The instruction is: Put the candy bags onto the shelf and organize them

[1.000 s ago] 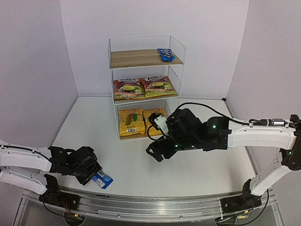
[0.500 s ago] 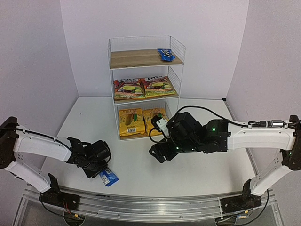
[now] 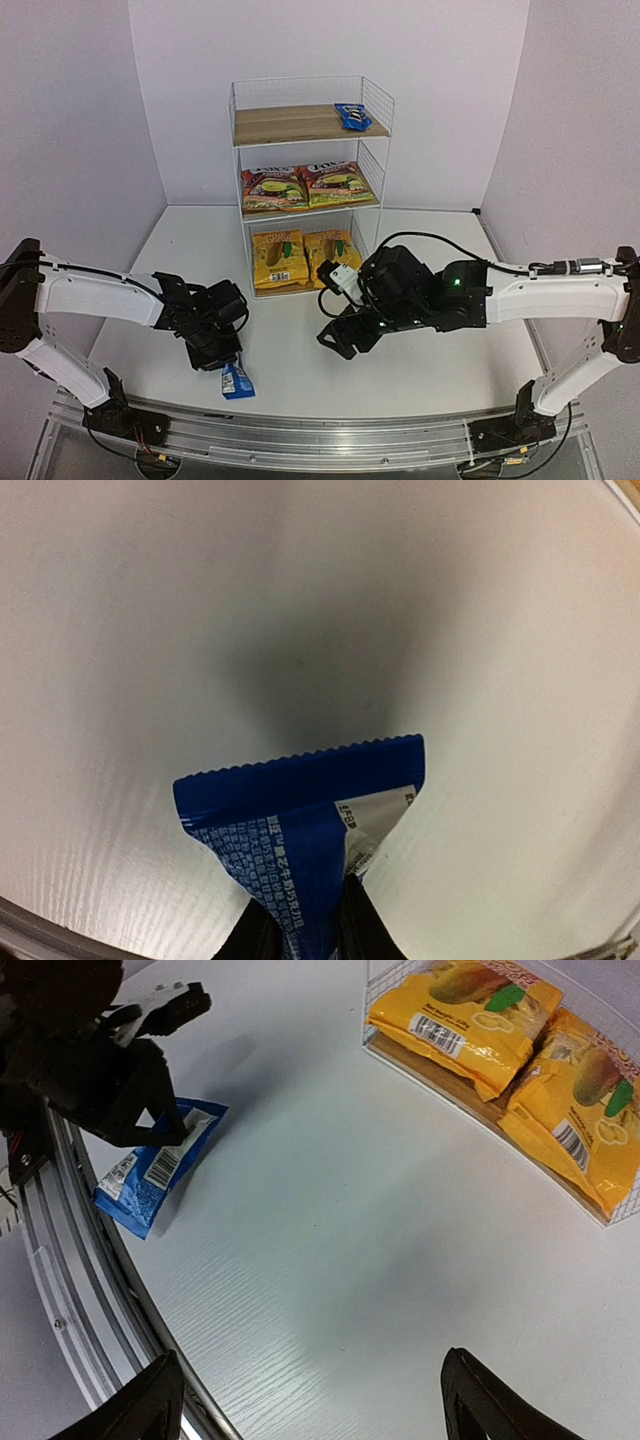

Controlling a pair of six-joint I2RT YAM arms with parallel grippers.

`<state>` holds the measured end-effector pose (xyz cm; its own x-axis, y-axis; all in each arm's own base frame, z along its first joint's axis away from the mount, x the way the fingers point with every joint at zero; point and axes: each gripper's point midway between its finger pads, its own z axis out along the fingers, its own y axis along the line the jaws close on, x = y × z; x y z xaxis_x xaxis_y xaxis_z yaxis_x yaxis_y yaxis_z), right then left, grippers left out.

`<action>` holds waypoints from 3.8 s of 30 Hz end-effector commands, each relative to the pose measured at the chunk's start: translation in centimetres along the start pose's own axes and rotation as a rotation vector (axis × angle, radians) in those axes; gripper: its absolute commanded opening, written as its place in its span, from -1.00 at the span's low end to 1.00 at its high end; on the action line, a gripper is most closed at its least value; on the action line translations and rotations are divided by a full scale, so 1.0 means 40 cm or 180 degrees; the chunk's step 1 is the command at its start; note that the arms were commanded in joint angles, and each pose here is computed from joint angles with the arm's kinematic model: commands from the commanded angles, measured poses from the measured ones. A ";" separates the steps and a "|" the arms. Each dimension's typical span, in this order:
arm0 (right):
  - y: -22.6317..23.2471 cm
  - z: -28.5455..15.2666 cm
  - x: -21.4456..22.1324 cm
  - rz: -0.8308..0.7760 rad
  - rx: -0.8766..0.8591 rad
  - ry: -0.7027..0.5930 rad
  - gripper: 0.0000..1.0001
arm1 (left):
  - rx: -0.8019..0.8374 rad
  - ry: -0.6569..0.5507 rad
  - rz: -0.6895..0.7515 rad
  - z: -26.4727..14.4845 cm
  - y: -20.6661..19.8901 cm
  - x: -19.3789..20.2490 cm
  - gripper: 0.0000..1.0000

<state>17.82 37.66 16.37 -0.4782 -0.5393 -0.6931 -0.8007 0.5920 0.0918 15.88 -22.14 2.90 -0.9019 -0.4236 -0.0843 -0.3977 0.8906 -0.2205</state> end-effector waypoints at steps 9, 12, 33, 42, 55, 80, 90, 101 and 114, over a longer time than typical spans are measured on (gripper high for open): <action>0.191 -0.097 0.030 -0.1463 -0.1513 -0.0439 0.72 | 0.2485 0.2358 -0.0129 -0.219 -0.256 0.211 -1.00; 0.217 -0.121 0.038 -0.1804 -0.1738 -0.0566 0.66 | 0.2463 0.2289 -0.0134 -0.250 -0.268 0.201 -0.99; 0.299 -0.039 -0.084 -0.3227 -0.1403 -0.1258 0.43 | 0.2394 0.2255 0.0067 -0.310 -0.323 0.190 -0.92; 0.286 -0.047 -0.112 -0.3338 -0.1217 -0.1334 0.39 | 0.2232 0.2322 0.0088 -0.287 -0.311 0.199 -0.95; 0.305 -0.050 -0.073 -0.3346 -0.1510 -0.1145 0.39 | 0.2208 0.2379 0.0191 -0.287 -0.334 0.200 -0.95; 0.298 -0.089 -0.130 -0.2759 -0.1445 -0.1078 -1.00 | 0.2277 0.1924 0.0720 -0.331 -0.343 0.170 0.98; 0.130 -0.201 -0.237 0.0286 -0.1150 -0.0965 -1.00 | 0.2258 -0.0113 0.1376 -0.483 -0.324 -0.027 0.99; 0.069 -0.224 -0.278 0.2505 -0.2417 0.0072 -1.00 | 0.4281 -0.0350 0.2897 -0.704 -0.362 0.121 0.92; 0.062 -0.186 -0.305 0.2684 -0.2475 0.0000 -1.00 | 0.4300 0.0144 0.3042 -0.634 -0.435 0.148 0.50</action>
<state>18.74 40.20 28.03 -0.9707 -0.1487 -0.1886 -0.2278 0.3220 0.9189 13.50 -34.81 27.72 -0.7801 0.2028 -0.5918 0.6219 0.1489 -0.7688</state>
